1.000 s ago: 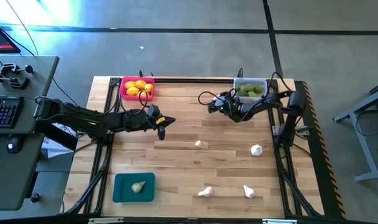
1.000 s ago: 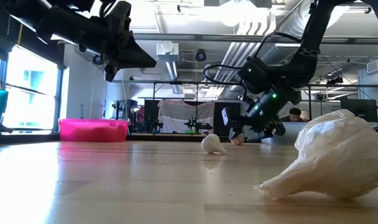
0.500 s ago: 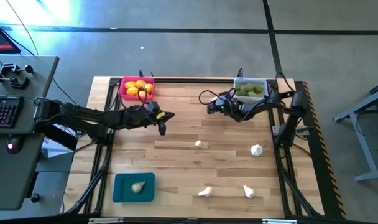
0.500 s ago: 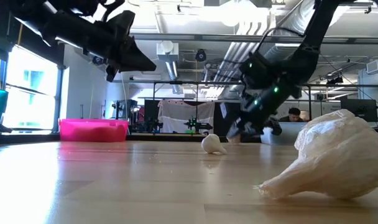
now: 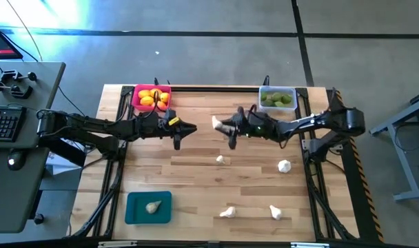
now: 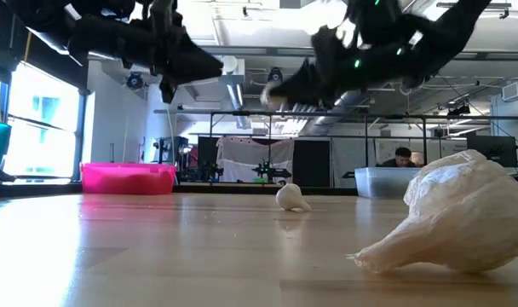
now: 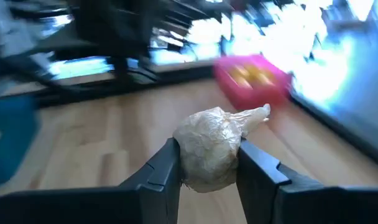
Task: Sort produce into baskets
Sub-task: Put the top center garlic into the blue bin
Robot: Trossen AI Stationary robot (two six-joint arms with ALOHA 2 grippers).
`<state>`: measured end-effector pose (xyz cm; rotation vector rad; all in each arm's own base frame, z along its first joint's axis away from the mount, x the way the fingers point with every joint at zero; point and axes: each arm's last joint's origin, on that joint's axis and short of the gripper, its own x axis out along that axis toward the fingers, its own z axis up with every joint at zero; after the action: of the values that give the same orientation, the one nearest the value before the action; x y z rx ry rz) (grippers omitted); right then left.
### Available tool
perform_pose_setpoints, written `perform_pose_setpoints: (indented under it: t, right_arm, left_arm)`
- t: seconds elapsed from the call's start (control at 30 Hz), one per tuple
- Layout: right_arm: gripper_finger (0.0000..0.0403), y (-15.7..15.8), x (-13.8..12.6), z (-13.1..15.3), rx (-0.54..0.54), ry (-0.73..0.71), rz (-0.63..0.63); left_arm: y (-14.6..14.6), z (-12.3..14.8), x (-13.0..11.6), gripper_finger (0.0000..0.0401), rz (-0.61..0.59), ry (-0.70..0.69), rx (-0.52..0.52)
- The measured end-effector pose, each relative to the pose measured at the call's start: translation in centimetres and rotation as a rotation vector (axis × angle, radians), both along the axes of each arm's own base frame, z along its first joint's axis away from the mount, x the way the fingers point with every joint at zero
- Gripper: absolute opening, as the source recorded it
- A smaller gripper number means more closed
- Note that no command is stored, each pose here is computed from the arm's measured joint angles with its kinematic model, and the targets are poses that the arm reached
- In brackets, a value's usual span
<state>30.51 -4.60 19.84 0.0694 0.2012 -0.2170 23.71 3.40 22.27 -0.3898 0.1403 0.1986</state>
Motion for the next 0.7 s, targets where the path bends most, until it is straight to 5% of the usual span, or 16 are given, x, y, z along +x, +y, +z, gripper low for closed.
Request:
perform_pose_setpoints:
  t: [0.13, 0.33, 0.7]
  right_arm:
    - [0.0108, 2.4, 0.1, 1.2, -0.145, -0.05, 0.107]
    - [0.0108, 4.7, 0.9, 2.9, -0.222, -0.105, 0.188]
    - [0.0108, 5.8, 1.7, 4.0, -0.285, -0.085, 0.229]
  left_arm:
    - [-0.1, 0.4, 0.1, 0.0105, -0.051, -0.048, -0.035]
    - [0.0, 0.8, 0.7, 0.0158, -0.152, -0.145, -0.121]
    - [0.4, 1.2, 3.8, 0.0168, -0.201, -0.181, -0.135]
